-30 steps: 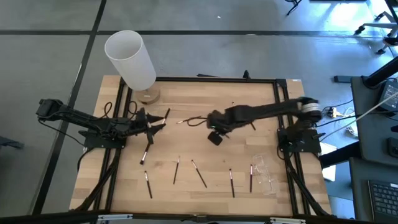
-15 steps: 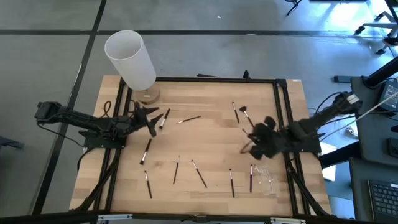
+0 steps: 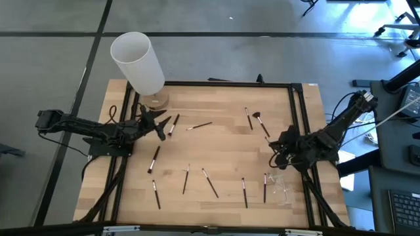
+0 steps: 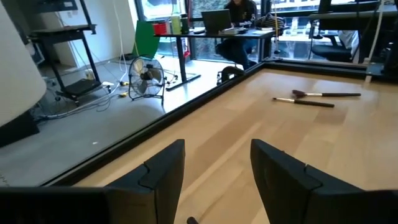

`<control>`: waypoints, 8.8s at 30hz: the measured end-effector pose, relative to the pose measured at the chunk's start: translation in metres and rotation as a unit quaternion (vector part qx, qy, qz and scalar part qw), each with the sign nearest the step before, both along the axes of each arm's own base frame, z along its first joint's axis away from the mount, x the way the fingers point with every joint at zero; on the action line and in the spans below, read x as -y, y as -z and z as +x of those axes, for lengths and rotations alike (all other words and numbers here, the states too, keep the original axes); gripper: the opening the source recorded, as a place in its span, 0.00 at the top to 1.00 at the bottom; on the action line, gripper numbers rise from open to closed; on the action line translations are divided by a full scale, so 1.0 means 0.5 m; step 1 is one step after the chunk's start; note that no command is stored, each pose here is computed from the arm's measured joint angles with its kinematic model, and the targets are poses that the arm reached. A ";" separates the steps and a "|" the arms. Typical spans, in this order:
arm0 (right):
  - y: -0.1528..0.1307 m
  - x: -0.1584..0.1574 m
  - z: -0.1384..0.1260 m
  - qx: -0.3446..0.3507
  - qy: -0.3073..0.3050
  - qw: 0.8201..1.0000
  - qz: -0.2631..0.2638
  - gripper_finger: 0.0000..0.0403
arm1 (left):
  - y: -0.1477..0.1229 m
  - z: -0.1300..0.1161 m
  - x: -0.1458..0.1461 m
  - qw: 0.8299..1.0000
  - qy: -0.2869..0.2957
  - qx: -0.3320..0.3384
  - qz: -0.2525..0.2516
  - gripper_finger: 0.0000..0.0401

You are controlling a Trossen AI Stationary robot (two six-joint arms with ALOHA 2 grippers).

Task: Put items in baskets/containers
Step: Put the black angled eyeshadow brush into the transparent organizer, then put the black eyeshadow brush into the transparent organizer

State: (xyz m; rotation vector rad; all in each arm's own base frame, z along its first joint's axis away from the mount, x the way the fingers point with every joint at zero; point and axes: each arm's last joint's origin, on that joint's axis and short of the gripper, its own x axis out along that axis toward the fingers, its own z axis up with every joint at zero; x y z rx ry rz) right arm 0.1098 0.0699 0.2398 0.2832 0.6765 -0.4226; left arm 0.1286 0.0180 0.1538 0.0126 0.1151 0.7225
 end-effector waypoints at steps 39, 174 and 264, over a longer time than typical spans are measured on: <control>0.014 -0.040 -0.013 -0.112 -0.051 0.981 0.149 0.69 | 0.011 -0.004 -0.003 0.999 -0.032 -0.031 0.003 0.55; -0.155 -0.150 0.183 -0.130 0.144 0.981 -0.006 0.94 | -0.212 0.031 0.011 0.965 0.085 0.075 0.235 0.55; -0.026 0.043 0.440 -0.195 0.042 0.968 0.152 0.87 | -0.234 0.020 -0.013 0.954 0.037 0.106 0.277 0.55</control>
